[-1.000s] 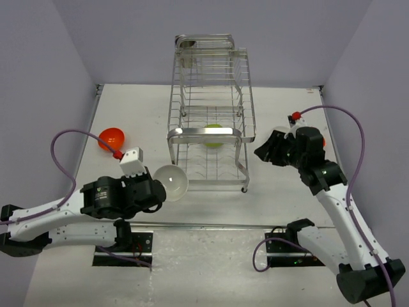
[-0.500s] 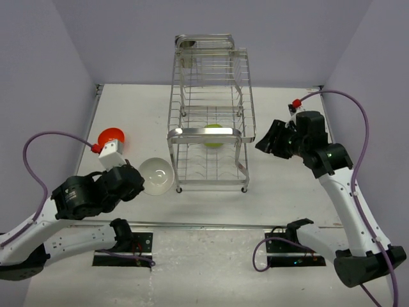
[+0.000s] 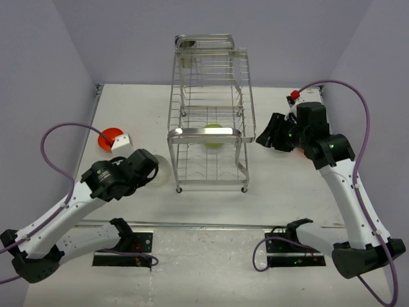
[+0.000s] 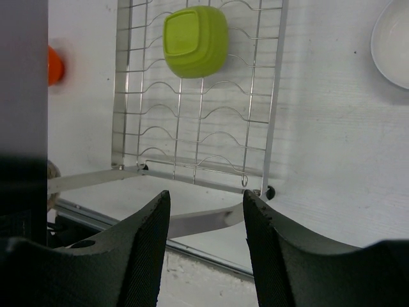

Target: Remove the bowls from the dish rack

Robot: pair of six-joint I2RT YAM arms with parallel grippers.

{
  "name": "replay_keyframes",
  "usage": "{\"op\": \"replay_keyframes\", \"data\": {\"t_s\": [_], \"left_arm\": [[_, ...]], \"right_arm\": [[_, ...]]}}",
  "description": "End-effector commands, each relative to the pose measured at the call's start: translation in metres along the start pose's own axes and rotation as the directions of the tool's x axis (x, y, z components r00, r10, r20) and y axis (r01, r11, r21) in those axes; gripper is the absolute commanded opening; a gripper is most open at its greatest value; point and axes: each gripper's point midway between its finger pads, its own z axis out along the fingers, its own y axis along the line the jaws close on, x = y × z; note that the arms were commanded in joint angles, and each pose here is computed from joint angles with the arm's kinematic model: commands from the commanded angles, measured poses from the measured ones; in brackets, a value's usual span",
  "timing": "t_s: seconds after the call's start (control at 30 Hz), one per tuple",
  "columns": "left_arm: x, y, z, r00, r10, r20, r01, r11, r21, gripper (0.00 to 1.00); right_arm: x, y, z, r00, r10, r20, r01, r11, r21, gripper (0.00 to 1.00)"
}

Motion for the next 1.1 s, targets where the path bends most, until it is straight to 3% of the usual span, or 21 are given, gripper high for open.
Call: {"op": "replay_keyframes", "data": {"t_s": [0.0,0.03,0.27,0.37,0.43,0.57,0.63,0.83,1.07], "left_arm": [[-0.022,0.001,0.023,0.998,-0.007,0.058,0.009,0.999,-0.048,0.0],[-0.036,-0.001,0.033,0.994,-0.08,0.072,0.082,0.996,-0.03,0.0],[-0.09,0.029,0.074,0.991,-0.084,0.108,0.091,0.994,-0.066,0.0],[-0.098,0.034,0.095,0.993,-0.095,0.071,0.102,0.991,-0.091,0.0],[-0.095,0.034,0.113,0.992,-0.121,0.022,0.122,0.99,-0.072,0.0],[-0.08,0.08,0.145,0.96,-0.274,-0.056,0.266,0.956,-0.126,0.0],[-0.082,0.099,0.149,0.942,-0.334,-0.045,0.325,0.936,-0.137,0.0],[-0.074,0.141,0.161,0.923,-0.383,-0.032,0.367,0.904,-0.217,0.0],[-0.059,0.161,0.173,0.918,-0.394,-0.049,0.367,0.888,-0.277,0.0]], "right_arm": [[-0.003,-0.001,-0.005,0.998,-0.058,0.001,0.058,0.998,0.009,0.5],[-0.002,-0.001,-0.004,0.998,-0.059,0.002,0.059,0.998,0.003,0.5],[0.008,-0.004,0.002,0.998,-0.051,-0.027,0.051,0.999,0.0,0.5],[0.009,-0.004,0.0,0.998,-0.052,-0.027,0.052,0.999,-0.003,0.5],[0.01,-0.003,-0.001,0.998,-0.05,-0.029,0.05,0.999,-0.006,0.5],[0.015,-0.006,0.0,0.998,-0.053,-0.037,0.053,0.999,-0.008,0.5],[0.018,-0.005,0.001,0.998,-0.054,-0.046,0.053,0.998,-0.02,0.5],[0.024,-0.004,0.009,0.996,-0.041,-0.073,0.038,0.999,-0.039,0.5],[0.019,0.003,0.013,0.996,-0.03,-0.078,0.026,0.998,-0.059,0.5]]}}
